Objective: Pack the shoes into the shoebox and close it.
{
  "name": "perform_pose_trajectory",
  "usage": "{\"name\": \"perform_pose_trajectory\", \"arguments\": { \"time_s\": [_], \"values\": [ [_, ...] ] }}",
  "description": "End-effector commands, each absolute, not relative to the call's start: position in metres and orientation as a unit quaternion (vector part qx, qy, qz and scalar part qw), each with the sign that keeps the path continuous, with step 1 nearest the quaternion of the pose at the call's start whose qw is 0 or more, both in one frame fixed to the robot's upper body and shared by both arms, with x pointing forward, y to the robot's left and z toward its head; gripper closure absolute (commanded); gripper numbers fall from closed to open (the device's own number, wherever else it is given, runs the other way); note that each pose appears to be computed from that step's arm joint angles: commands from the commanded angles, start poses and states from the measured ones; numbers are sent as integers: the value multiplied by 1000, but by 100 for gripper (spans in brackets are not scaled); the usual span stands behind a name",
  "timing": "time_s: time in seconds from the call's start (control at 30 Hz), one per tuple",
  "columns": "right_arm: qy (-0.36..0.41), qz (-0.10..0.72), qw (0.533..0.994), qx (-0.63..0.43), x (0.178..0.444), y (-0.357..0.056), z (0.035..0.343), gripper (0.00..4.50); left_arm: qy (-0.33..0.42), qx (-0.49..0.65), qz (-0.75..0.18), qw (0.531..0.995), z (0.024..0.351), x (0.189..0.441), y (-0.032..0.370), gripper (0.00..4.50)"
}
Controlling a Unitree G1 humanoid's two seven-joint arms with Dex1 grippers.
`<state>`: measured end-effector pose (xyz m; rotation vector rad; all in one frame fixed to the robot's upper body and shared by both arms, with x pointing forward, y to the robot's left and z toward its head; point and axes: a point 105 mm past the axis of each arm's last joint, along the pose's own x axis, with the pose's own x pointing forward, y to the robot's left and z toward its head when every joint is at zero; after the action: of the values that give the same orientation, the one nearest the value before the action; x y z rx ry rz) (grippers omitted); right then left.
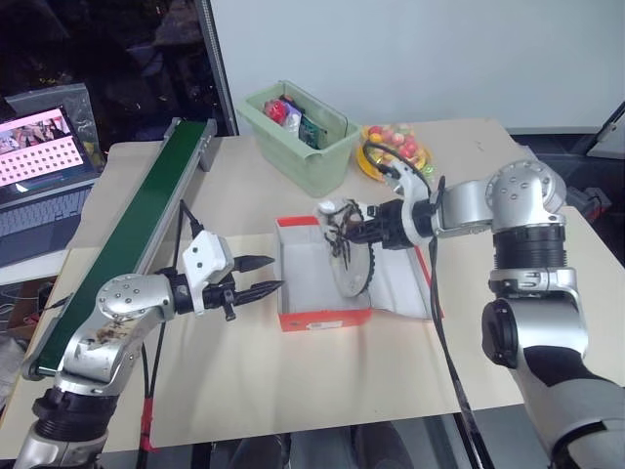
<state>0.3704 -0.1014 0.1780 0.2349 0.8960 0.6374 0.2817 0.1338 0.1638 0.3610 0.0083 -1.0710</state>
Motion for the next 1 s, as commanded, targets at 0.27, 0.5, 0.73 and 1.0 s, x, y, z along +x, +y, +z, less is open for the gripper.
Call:
{"name": "perform_pose_trajectory", "arguments": {
  "time_s": [0.27, 0.5, 0.73, 1.0],
  "values": [
    [451, 304, 836, 72, 371, -92, 154, 388, -31, 188, -510, 839, 178, 281, 126, 234],
    [451, 295, 841, 46, 377, -91, 142, 346, -33, 200, -519, 830, 179, 279, 123, 229],
    [429, 305, 849, 35, 383, -81, 146, 109, -43, 204, -518, 830, 182, 281, 121, 228],
    [357, 349, 866, 15, 386, -57, 183, 75, -45, 204, -517, 830, 183, 284, 120, 228]
  ]
}}
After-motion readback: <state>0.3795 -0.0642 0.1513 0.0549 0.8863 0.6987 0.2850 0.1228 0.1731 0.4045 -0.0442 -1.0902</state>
